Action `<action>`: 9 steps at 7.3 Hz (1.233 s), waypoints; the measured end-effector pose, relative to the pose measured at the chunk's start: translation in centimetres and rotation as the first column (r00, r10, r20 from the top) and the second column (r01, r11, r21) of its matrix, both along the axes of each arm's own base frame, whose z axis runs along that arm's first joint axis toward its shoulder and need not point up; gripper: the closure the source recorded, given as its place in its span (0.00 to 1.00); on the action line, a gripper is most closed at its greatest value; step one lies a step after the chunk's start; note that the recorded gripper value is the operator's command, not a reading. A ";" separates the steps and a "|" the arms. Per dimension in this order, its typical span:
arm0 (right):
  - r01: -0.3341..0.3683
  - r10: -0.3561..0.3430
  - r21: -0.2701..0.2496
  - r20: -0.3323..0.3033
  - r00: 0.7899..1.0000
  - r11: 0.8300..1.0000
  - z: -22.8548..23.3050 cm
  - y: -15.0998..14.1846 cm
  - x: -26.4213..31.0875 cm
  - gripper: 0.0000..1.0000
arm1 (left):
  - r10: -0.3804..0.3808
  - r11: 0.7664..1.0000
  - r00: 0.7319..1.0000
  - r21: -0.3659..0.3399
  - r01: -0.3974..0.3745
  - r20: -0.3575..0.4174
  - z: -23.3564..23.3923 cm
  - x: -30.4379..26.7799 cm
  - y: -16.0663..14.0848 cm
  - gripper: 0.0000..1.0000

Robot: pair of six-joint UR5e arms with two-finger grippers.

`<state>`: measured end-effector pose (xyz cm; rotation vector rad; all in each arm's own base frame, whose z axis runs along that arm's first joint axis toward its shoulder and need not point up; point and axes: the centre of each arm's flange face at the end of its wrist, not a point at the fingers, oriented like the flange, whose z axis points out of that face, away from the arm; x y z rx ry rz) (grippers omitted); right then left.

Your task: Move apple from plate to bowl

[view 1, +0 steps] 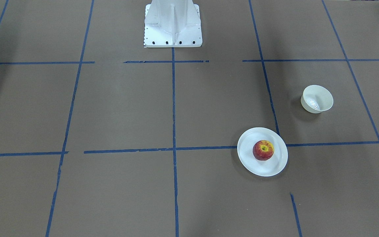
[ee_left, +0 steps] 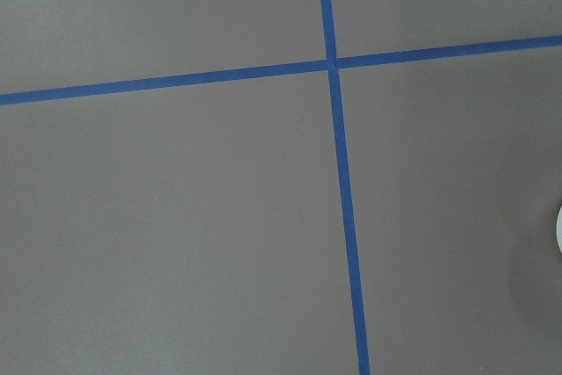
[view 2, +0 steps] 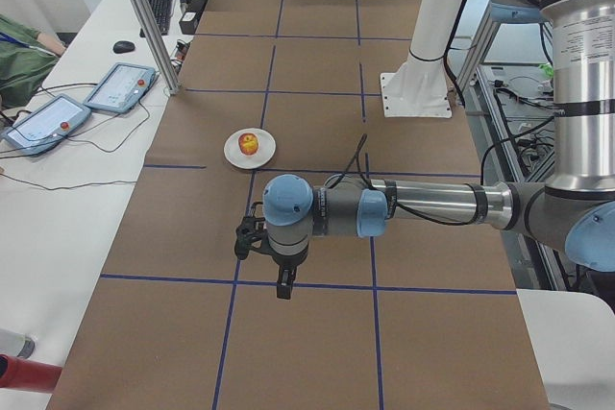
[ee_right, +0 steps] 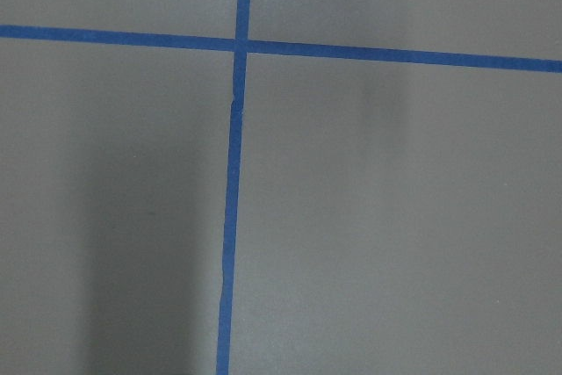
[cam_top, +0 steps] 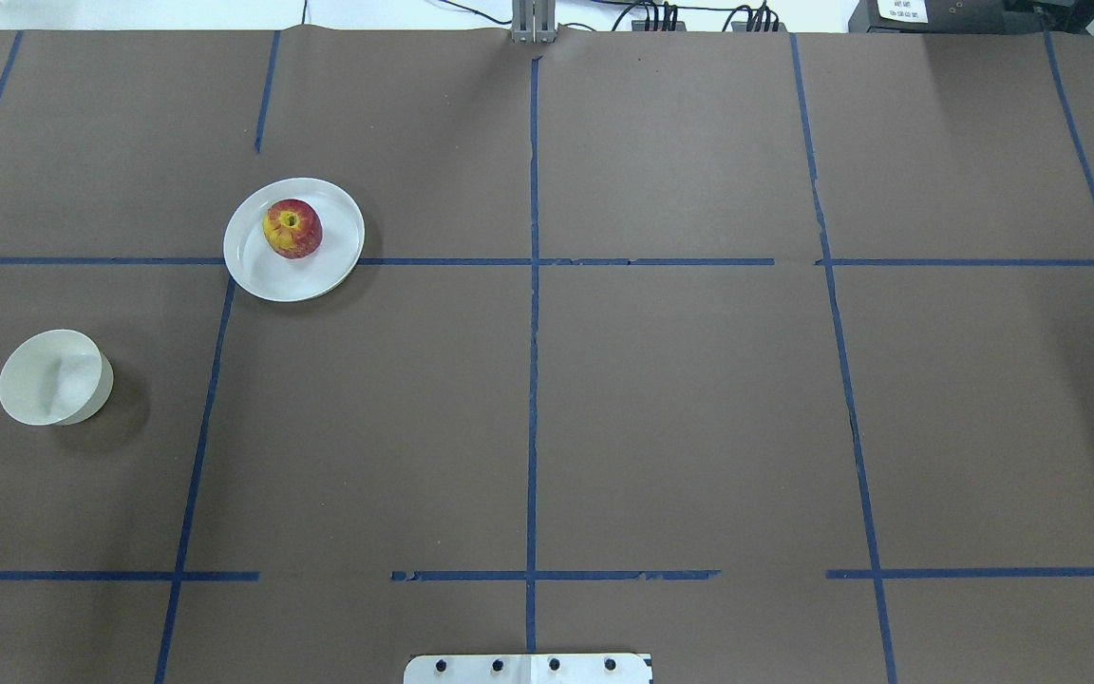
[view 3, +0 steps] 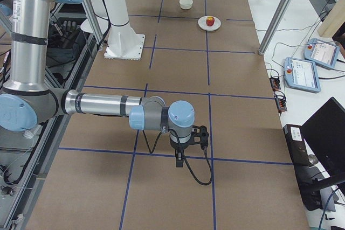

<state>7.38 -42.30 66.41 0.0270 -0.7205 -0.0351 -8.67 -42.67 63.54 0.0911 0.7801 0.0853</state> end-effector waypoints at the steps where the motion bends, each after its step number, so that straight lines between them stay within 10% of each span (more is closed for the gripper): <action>1: 0.000 0.000 0.000 0.000 1.000 1.000 0.0 0.0 0.0 0.00 | -0.001 1.000 1.000 0.003 0.001 0.000 -0.1 0.0 -0.1 0.00; 6: 0.000 0.000 -0.001 0.000 1.000 1.000 0.0 0.0 0.0 0.00 | -0.007 0.999 1.000 0.036 0.007 -0.009 -1.8 0.0 -1.7 0.00; 9: 0.000 0.000 0.000 0.000 1.000 1.000 0.0 0.0 0.0 0.00 | -0.066 0.987 0.998 0.144 0.067 -0.013 -9.6 0.9 -8.6 0.00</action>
